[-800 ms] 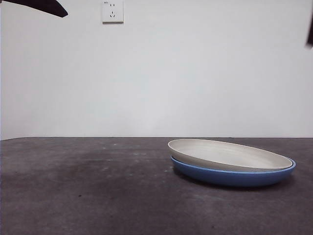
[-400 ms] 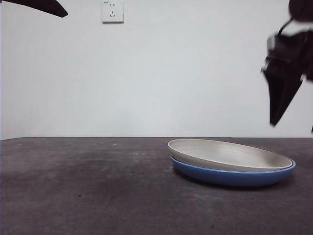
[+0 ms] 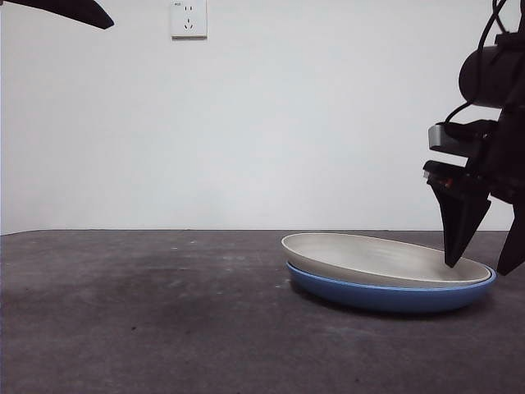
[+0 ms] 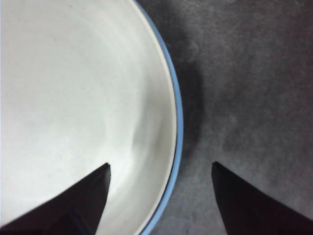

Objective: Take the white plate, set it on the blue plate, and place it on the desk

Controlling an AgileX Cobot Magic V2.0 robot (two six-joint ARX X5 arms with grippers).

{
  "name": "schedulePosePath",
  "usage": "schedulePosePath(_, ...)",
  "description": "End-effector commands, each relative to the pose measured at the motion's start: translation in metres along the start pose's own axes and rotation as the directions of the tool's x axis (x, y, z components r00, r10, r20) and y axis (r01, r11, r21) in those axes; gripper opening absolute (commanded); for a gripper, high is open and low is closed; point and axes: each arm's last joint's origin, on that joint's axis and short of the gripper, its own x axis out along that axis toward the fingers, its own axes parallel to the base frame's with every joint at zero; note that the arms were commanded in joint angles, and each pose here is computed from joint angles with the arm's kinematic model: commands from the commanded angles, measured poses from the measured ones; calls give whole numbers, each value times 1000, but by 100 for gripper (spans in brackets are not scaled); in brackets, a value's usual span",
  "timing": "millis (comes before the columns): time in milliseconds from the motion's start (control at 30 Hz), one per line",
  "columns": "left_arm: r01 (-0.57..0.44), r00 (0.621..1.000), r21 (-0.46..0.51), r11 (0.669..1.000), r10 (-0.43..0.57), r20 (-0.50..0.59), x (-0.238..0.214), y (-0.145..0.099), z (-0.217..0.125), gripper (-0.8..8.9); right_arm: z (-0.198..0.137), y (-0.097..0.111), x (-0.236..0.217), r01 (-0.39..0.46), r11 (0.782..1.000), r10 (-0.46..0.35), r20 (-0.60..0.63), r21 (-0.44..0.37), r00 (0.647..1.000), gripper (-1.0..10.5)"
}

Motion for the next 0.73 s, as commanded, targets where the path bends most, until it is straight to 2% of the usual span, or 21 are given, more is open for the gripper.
schedulePosePath(33, 9, 1000, 27, 1000, -9, 7, 1, -1, 3, 311, 6, 0, 6, 0, 1000, 0, 8, 15, 1000, 256)
schedulePosePath(467, 9, 1000, 24, 1000, -9, 6, 1, -1, 3, 311, 9, -4, 16, 8, 999, -8, 17, 42, 1000, 81)
schedulePosePath(567, 9, 1000, 24, 1000, -9, 6, 1, -1, 3, 311, 9, -7, 15, 23, 998, -25, 22, 51, 999, 10)
schedulePosePath(733, 9, 1000, 24, 1000, -9, 7, 1, -1, 3, 311, 9, -9, 14, 25, 998, -26, 25, 57, 999, 10)
